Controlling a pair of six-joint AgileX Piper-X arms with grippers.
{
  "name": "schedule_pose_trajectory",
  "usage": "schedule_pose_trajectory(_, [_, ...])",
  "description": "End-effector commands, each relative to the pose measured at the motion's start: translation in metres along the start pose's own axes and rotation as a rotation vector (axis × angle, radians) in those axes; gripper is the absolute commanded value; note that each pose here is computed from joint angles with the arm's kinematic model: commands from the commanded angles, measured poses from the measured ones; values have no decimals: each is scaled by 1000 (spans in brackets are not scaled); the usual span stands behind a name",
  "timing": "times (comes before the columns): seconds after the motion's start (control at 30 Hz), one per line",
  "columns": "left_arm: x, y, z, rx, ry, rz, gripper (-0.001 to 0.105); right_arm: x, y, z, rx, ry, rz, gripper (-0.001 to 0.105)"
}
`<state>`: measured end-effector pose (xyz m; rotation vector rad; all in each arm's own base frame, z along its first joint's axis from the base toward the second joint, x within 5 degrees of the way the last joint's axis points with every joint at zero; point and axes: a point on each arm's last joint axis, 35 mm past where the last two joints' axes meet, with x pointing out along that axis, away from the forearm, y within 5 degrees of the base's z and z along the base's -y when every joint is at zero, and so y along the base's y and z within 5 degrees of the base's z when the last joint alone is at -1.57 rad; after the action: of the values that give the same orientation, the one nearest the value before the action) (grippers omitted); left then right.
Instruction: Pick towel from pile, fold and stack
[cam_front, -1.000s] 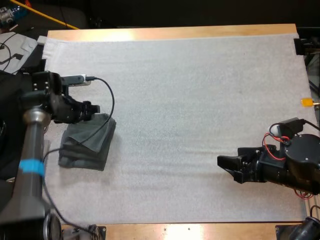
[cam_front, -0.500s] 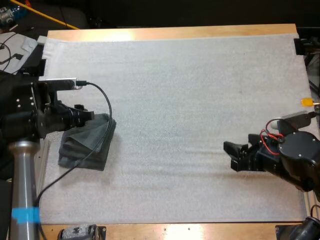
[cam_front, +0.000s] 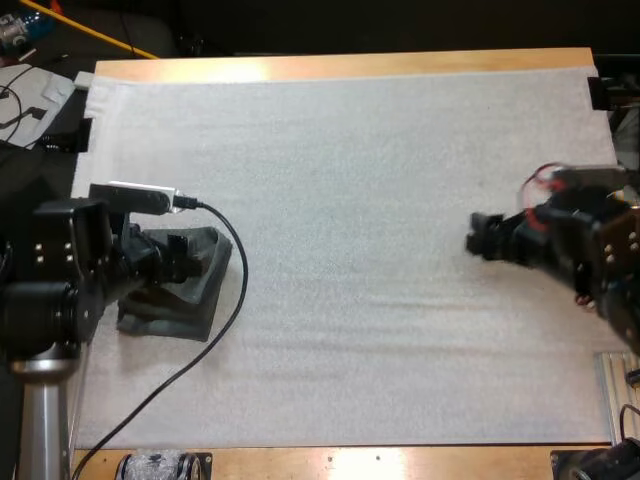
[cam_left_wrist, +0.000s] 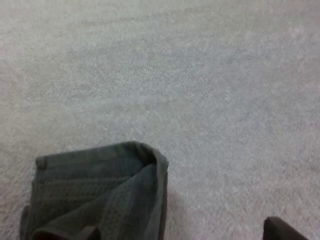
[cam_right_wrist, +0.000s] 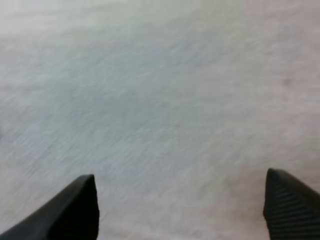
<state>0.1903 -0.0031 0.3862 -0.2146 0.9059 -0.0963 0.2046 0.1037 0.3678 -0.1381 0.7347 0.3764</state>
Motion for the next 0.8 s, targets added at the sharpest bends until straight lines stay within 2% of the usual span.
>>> schedule_pose_trajectory(0.0, [-10,-1,-5,11,-8,8,62,3,-31,1,33,10,-76,67])
schedule_pose_trajectory(0.1, [-15,0,-8,14,-12,11,62,-1,-57,-4,74,35,-145,67])
schedule_pose_trajectory(0.17, [-15,-2,-7,15,-19,1,62,-1,-51,-3,56,27,-132,67])
schedule_pose_trajectory(0.43, [-25,-3,-11,27,-48,0,62,-49,-93,-21,147,5,-301,67])
schedule_pose_trajectory(0.57, [-40,-4,-19,48,-89,7,62,-88,-91,-34,134,-52,-397,67])
schedule_pose_trajectory(0.77, [-67,-7,-34,73,-178,13,62,-125,-73,-47,91,-132,-426,67])
